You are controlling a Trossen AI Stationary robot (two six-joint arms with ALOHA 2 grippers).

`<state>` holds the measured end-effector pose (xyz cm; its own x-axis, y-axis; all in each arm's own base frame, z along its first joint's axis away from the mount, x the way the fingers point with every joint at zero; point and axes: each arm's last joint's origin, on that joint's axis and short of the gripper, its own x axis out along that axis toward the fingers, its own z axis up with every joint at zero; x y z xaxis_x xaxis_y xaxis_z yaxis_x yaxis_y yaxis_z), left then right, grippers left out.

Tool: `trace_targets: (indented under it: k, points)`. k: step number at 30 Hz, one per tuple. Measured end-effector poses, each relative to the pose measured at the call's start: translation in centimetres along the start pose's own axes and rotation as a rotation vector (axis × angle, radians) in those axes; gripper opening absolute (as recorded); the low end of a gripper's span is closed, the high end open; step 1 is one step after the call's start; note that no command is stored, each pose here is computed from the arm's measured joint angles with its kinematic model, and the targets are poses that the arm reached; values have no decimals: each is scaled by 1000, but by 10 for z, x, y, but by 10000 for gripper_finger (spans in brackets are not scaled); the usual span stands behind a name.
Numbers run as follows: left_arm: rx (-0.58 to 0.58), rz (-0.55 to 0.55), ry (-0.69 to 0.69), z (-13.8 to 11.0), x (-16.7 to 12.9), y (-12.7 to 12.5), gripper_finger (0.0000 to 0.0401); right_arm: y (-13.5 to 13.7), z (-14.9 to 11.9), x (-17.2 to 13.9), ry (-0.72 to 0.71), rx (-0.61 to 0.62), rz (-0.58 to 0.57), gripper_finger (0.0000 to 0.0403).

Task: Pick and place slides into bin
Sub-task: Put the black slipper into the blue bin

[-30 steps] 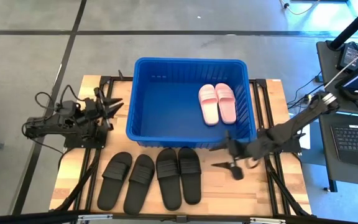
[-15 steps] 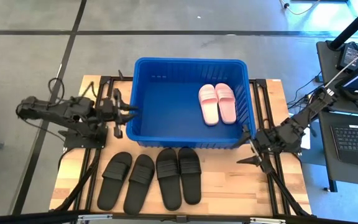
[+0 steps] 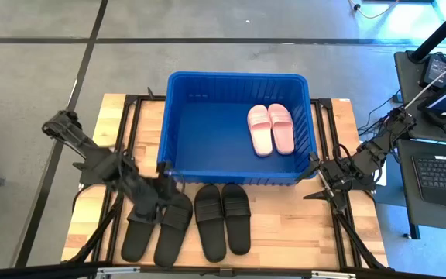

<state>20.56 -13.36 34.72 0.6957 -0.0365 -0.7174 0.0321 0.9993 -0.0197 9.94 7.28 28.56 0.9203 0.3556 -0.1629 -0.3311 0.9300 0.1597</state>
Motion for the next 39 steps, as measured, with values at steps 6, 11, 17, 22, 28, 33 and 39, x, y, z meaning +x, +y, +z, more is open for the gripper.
trace_targets:
  k: [6,11,17,22,28,33,39]
  points:
    - [-81,8,218,-5,9,-52,82,-2,-4,-4,33,-30,-9,284]
    - [-195,135,387,-21,22,-79,82,-3,-5,-4,44,-71,-11,284]
    - [-328,202,431,-31,40,-94,82,-3,-6,-4,61,-96,-15,284]
    - [-351,171,488,-33,45,-99,82,-3,-7,-4,65,-97,-16,284]
    - [-448,177,540,-31,47,-94,87,-3,-7,-4,66,-99,-16,284]
    - [-480,150,624,-30,48,-91,133,-3,-7,-4,69,-123,-15,284]
    - [-479,211,639,-32,47,-85,197,-3,-7,-4,73,-148,-16,284]
